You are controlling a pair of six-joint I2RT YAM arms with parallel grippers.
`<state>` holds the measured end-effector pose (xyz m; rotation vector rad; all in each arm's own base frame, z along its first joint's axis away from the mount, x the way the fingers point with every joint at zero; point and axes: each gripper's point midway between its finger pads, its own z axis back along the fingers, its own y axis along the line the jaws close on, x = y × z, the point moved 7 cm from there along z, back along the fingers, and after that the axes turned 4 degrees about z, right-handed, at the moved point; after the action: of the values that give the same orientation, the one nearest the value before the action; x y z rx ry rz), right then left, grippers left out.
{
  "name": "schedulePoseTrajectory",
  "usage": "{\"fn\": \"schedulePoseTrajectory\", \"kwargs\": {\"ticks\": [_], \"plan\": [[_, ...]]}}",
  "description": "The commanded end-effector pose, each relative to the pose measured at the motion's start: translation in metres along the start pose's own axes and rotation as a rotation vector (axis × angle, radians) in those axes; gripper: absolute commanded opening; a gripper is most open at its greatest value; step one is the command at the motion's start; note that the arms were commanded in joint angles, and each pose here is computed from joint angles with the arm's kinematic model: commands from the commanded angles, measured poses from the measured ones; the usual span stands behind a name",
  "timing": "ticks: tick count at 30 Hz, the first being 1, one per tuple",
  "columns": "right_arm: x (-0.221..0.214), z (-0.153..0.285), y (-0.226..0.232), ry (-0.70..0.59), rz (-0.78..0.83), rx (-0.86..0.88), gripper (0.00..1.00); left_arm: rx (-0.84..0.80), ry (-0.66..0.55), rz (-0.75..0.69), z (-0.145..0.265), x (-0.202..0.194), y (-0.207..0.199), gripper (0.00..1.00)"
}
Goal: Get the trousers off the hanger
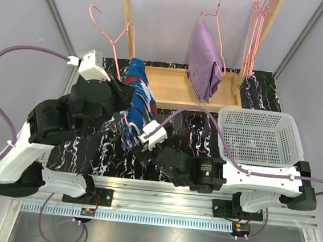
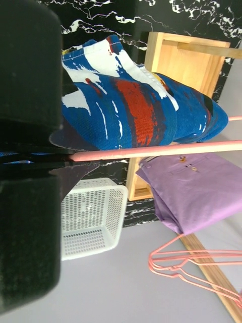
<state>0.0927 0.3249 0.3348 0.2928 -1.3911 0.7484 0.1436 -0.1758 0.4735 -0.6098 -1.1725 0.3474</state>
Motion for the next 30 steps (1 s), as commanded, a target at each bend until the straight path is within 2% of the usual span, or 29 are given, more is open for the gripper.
{"fn": "schedulePoseTrajectory", "kwargs": {"ticks": [1, 3, 8, 13, 21, 30], "plan": [[-0.012, -0.002, 0.018, 0.011, -0.102, 0.080, 0.94, -0.099, -0.195, 0.259, 0.021, 0.056, -0.019, 0.00], [-0.018, -0.004, 0.025, 0.019, -0.105, 0.115, 0.99, -0.095, -0.213, 0.265, 0.022, 0.060, -0.018, 0.00], [-0.023, -0.007, 0.030, 0.016, -0.106, 0.119, 1.00, -0.093, -0.241, 0.275, 0.024, 0.068, -0.019, 0.00], [-0.029, -0.020, 0.023, 0.019, -0.037, -0.034, 1.00, -0.122, -0.240, 0.315, 0.029, 0.072, -0.021, 0.00], [-0.037, -0.029, 0.015, -0.003, -0.029, -0.167, 1.00, -0.153, -0.232, 0.350, 0.032, 0.073, -0.022, 0.00], [-0.011, -0.029, -0.006, -0.156, 0.013, -0.244, 0.95, -0.181, -0.192, 0.360, 0.029, 0.064, -0.026, 0.00]]}}
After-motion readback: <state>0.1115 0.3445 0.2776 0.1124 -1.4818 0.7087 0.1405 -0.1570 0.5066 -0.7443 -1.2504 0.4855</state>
